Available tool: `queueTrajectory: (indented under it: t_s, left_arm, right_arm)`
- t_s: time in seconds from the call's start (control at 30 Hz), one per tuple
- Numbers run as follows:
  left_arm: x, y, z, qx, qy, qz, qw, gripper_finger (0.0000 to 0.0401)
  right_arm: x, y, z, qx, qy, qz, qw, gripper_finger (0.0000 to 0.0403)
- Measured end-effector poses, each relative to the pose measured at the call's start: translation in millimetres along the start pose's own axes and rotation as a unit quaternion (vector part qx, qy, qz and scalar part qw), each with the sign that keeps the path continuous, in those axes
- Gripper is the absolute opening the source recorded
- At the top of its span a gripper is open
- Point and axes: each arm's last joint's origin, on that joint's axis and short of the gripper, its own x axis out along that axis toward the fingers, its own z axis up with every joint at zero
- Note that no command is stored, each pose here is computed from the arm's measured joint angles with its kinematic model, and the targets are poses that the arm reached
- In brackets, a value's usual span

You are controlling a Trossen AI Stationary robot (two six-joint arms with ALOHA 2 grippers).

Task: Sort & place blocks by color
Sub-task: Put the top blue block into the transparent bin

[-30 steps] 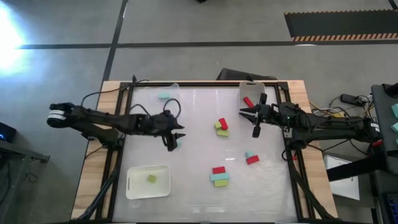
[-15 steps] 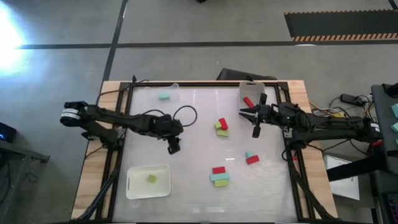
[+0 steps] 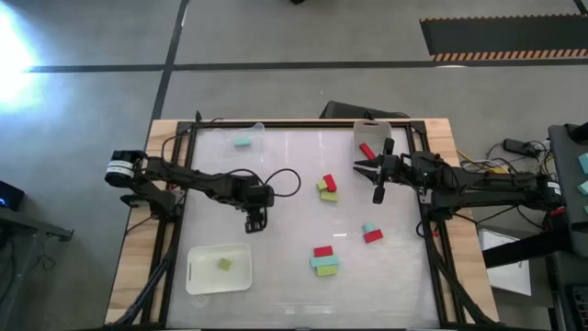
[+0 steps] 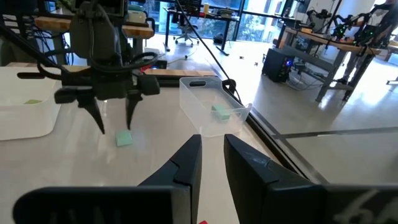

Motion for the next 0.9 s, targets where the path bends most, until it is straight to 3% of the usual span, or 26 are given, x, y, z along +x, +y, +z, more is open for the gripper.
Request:
queueTrajectory:
  t_s: [0.13, 0.9]
  left_arm:
    - [2, 3, -2, 0.006, -0.002, 0.031, 1.0, 0.0242]
    - [25, 2, -20, 0.006, -0.026, 0.009, 1.0, 0.0247]
  right_arm:
    - [0, 0, 0, 0.0, 0.0, 0.0, 1.0, 0.0059]
    - [0, 0, 0, 0.005, 0.0, 0.0, 1.0, 0.0059]
